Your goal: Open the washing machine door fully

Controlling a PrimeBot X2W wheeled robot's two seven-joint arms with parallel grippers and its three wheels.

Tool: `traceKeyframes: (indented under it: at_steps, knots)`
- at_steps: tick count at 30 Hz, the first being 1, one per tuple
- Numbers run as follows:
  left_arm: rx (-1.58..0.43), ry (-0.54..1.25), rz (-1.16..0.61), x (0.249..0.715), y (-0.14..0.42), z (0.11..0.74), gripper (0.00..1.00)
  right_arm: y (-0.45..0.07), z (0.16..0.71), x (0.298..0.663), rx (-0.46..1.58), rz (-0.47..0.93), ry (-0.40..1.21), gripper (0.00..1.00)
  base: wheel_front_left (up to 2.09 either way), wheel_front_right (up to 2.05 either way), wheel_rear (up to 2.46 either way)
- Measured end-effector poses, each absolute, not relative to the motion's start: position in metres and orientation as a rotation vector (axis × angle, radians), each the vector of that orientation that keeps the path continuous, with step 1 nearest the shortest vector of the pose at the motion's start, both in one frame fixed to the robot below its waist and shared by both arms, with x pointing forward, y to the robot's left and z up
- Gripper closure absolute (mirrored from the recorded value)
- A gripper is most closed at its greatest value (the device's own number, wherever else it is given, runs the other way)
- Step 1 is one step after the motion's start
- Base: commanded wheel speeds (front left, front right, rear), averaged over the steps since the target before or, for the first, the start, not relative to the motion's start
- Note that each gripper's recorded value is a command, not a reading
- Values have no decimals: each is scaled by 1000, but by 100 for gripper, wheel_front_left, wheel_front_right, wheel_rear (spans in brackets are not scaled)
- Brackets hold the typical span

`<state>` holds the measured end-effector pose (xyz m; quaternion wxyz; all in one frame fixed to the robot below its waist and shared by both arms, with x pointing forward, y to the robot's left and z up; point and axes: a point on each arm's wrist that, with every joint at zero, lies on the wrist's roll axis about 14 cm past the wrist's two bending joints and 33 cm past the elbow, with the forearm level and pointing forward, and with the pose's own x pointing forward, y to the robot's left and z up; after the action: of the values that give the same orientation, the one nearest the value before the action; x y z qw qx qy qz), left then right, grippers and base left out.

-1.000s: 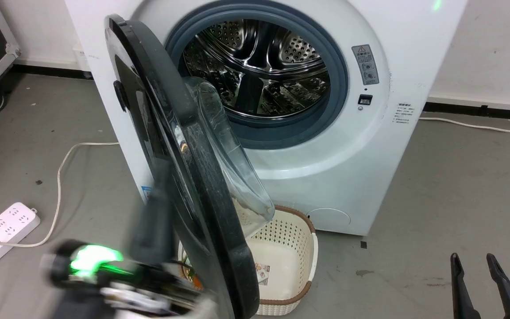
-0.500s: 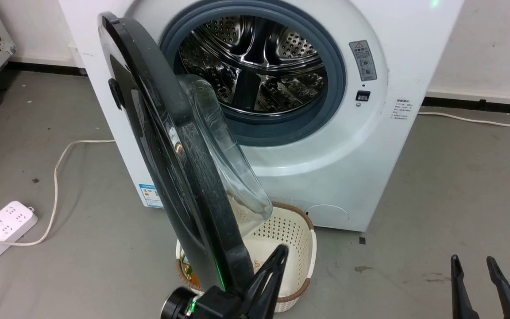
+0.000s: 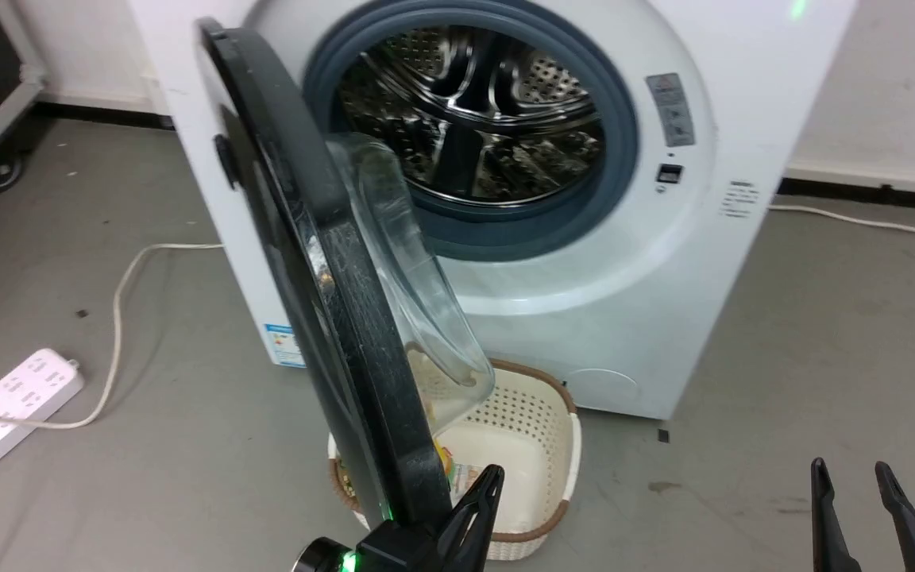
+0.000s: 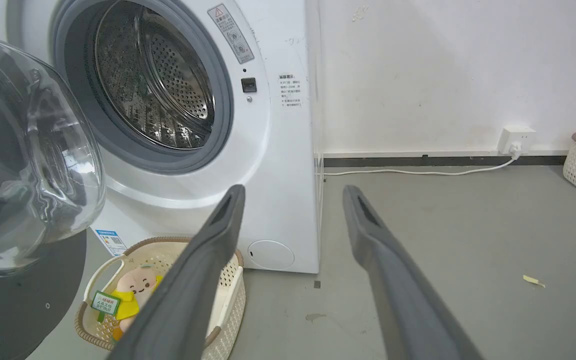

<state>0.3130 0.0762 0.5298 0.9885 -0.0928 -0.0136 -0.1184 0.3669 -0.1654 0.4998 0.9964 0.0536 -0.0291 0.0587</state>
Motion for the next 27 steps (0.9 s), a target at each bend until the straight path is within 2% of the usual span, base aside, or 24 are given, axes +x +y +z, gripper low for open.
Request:
traceKeyframes:
  at_steps: [11, 21, 27]
  knots:
    - [-168, -36, -85, 292, 122, 527, 100, -119, 503, 380, 127, 256, -56, 0, 0, 0, 0]
    - [-142, -76, 234, 254, 209, 530, 100, -47, 505, 390, 136, 458, -46, 0, 0, 0, 0]
    - [-130, -86, 397, 238, 253, 530, 100, -22, 496, 396, 127, 523, -24, 0, 0, 0, 0]
